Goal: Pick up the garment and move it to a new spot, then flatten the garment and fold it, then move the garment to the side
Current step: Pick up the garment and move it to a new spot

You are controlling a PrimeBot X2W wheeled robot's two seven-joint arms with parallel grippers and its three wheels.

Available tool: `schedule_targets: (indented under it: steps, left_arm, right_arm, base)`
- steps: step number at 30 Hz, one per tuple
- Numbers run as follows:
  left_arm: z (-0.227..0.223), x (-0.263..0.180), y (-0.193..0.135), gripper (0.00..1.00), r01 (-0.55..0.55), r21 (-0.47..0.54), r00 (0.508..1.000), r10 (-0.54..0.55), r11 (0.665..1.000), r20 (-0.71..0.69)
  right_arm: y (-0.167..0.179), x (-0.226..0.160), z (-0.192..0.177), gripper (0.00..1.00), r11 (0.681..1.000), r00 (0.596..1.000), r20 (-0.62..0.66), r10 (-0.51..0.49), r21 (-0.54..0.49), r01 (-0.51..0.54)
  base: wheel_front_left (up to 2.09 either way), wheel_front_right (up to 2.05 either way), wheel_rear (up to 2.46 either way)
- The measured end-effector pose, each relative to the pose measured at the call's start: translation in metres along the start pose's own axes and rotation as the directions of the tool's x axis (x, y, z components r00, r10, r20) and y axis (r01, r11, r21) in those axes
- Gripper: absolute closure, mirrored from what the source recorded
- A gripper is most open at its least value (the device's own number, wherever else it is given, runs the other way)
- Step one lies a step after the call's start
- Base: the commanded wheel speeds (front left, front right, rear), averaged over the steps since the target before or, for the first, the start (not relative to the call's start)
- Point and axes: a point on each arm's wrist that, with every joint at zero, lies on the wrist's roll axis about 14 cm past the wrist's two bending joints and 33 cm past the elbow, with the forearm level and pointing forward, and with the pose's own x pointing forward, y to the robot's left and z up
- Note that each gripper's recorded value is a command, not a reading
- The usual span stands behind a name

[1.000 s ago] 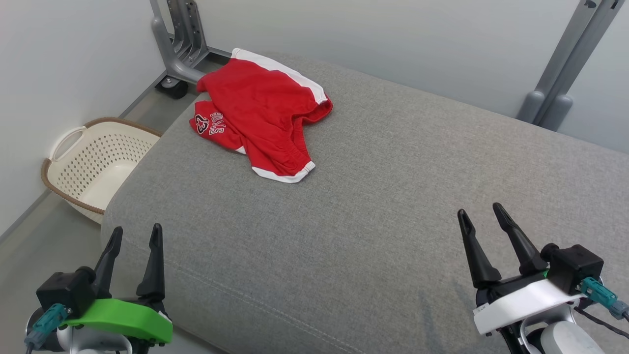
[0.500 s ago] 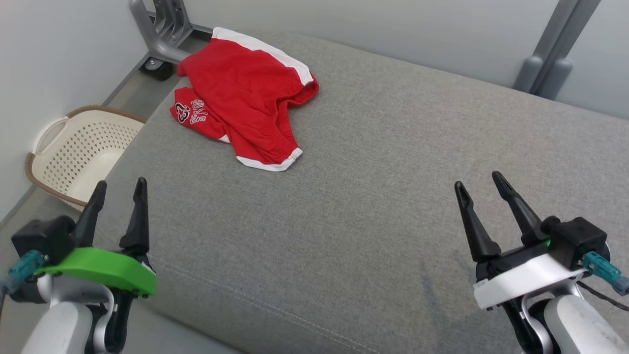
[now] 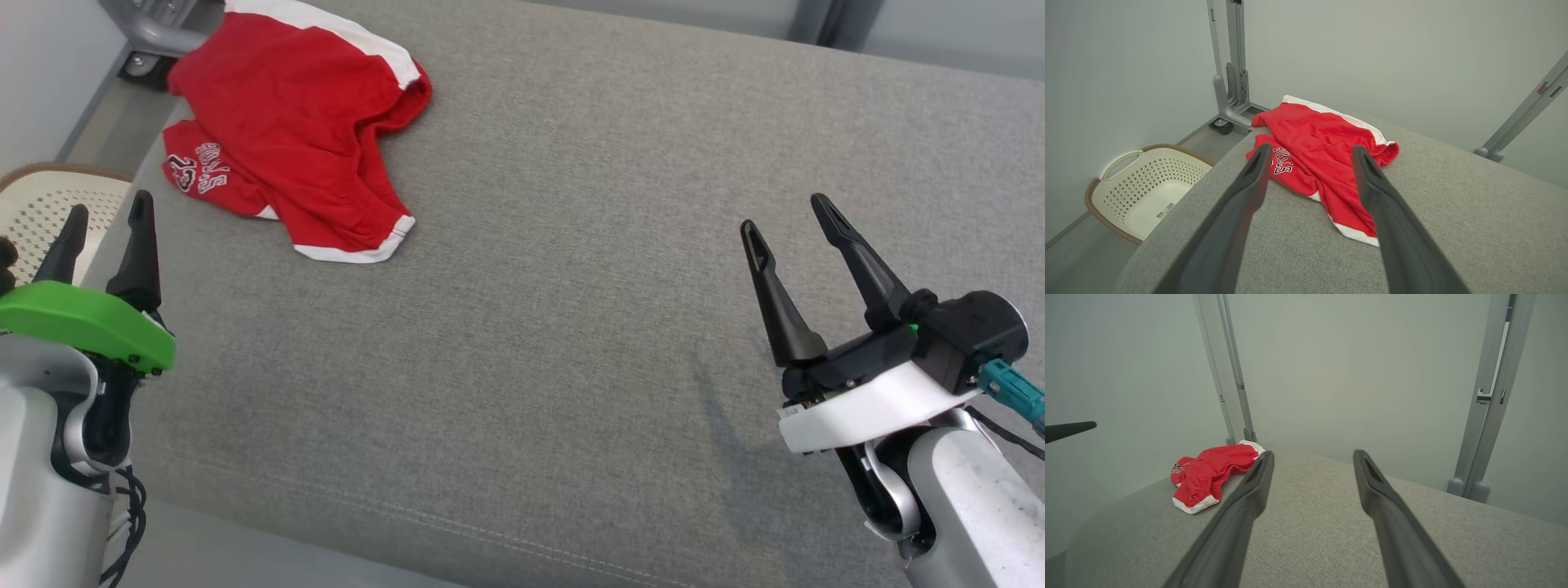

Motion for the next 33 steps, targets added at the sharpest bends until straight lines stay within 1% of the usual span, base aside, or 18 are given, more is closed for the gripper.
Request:
schedule_targets:
  steps: [6, 10, 12, 14, 19, 22, 25, 27, 30, 33]
  left_arm:
    - [-0.021, 0.042, -0.013, 0.0, 0.036, 0.03, 0.995, -0.033, 0.999, -0.097]
    - [-0.034, 0.07, -0.024, 0.0, 0.05, 0.002, 0.989, -0.049, 0.999, -0.143]
    - [-0.048, 0.082, -0.028, 0.0, 0.039, -0.035, 0.982, -0.045, 0.999, -0.186]
    - [-0.067, 0.089, -0.03, 0.0, 0.035, -0.045, 0.969, -0.045, 0.998, -0.242]
    - [-0.125, 0.095, -0.041, 0.0, 0.052, -0.041, 0.913, -0.064, 0.998, -0.402]
    - [-0.155, 0.093, -0.05, 0.0, 0.071, -0.044, 0.869, -0.084, 0.996, -0.488]
    - [-0.181, 0.086, -0.052, 0.0, 0.077, -0.035, 0.815, -0.084, 0.996, -0.573]
    - [-0.188, 0.084, -0.052, 0.0, 0.085, -0.034, 0.792, -0.088, 0.996, -0.604]
    - [-0.188, 0.087, -0.055, 0.0, 0.097, -0.031, 0.777, -0.095, 0.995, -0.622]
    - [-0.192, 0.085, -0.056, 0.0, 0.114, -0.023, 0.752, -0.101, 0.993, -0.651]
  right_arm:
    - [-0.018, 0.004, -0.002, 0.0, 0.999, 0.999, 0.006, -0.032, -0.013, 0.032]
    - [-0.034, 0.008, -0.003, 0.0, 0.998, 0.998, 0.019, -0.062, -0.022, 0.063]
    - [-0.043, 0.009, -0.006, 0.0, 0.996, 0.997, 0.016, -0.081, -0.025, 0.082]
    - [-0.052, 0.009, -0.011, 0.0, 0.994, 0.995, 0.01, -0.101, -0.029, 0.101]
    - [-0.072, 0.003, -0.022, 0.0, 0.987, 0.988, -0.011, -0.155, -0.039, 0.154]
    - [-0.083, -0.003, -0.029, 0.0, 0.982, 0.982, -0.033, -0.187, -0.047, 0.185]
    - [-0.089, -0.008, -0.033, 0.0, 0.978, 0.977, -0.046, -0.206, -0.052, 0.204]
    - [-0.091, -0.009, -0.034, 0.0, 0.976, 0.976, -0.049, -0.212, -0.054, 0.21]
    - [-0.092, -0.009, -0.036, 0.0, 0.976, 0.975, -0.052, -0.216, -0.053, 0.213]
    - [-0.092, -0.01, -0.037, 0.0, 0.975, 0.974, -0.056, -0.218, -0.052, 0.216]
  base:
    - [0.0, 0.0, 0.0]
    - [0.0, 0.0, 0.0]
    - [0.0, 0.0, 0.0]
    - [0.0, 0.0, 0.0]
    - [0.0, 0.0, 0.0]
    - [0.0, 0.0, 0.0]
    - [0.0, 0.0, 0.0]
    - [0.0, 0.0, 0.0]
    - [0.0, 0.0, 0.0]
    - [0.0, 0.0, 0.0]
